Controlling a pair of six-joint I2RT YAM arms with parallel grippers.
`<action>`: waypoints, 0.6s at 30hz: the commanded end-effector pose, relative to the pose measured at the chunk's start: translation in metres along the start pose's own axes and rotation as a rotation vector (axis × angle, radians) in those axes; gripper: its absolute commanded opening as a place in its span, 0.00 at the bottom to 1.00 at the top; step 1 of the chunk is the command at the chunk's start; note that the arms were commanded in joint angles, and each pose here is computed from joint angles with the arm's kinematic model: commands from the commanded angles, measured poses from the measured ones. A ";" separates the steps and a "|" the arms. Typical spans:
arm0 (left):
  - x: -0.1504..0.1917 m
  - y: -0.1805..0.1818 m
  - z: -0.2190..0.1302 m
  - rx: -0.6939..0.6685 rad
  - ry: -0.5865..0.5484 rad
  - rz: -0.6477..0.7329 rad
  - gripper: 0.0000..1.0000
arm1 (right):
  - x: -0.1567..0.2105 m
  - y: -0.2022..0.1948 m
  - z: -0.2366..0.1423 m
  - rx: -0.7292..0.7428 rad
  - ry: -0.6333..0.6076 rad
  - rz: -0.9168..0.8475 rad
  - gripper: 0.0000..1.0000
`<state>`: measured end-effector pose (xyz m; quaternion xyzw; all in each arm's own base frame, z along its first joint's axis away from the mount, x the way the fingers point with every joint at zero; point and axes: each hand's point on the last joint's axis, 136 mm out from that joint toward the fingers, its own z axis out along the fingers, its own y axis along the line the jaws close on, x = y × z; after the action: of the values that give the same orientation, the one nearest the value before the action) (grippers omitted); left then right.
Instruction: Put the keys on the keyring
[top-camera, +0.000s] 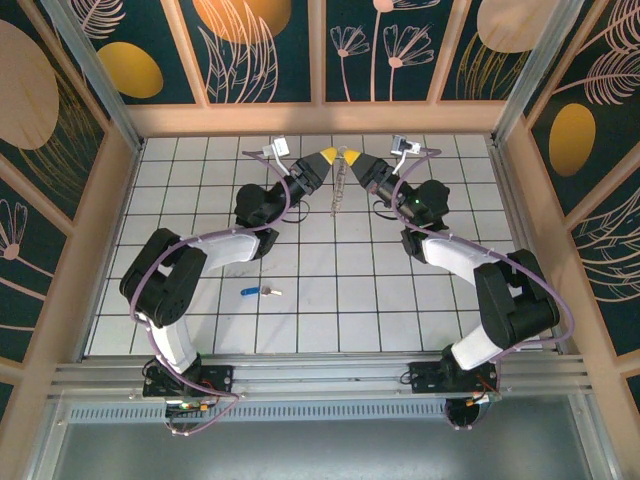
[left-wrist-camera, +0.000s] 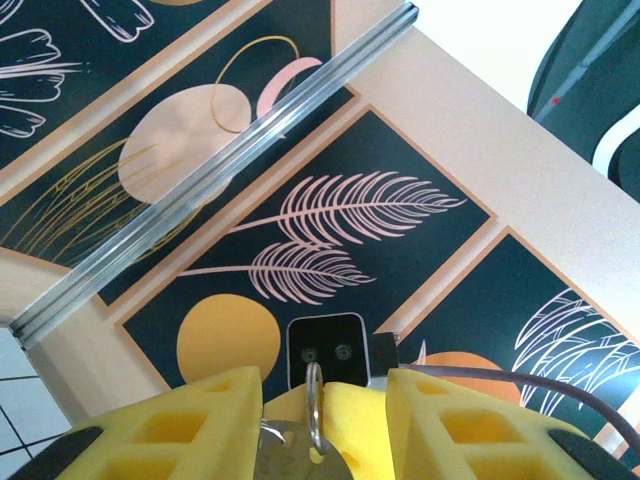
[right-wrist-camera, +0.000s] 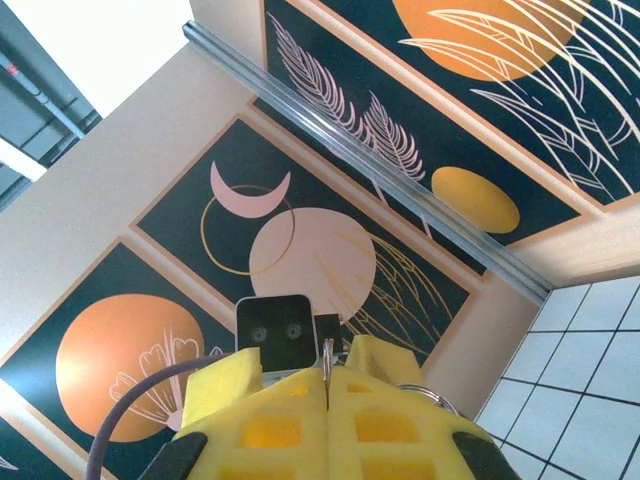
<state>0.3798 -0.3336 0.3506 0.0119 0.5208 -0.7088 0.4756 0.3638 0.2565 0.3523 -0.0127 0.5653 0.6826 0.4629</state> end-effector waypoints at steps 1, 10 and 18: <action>-0.003 -0.006 0.006 0.031 -0.017 0.029 0.38 | -0.008 0.021 0.007 -0.074 -0.026 -0.036 0.00; -0.001 -0.003 0.007 0.029 -0.012 0.026 0.37 | -0.003 0.018 0.010 -0.070 -0.013 -0.031 0.00; 0.000 -0.002 0.008 0.036 -0.010 0.023 0.29 | -0.002 0.015 0.010 -0.063 -0.009 -0.030 0.00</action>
<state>0.3864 -0.3381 0.3405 0.0093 0.5290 -0.7055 0.4716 0.3656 0.2637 0.3423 -0.0114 0.5736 0.6829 0.4522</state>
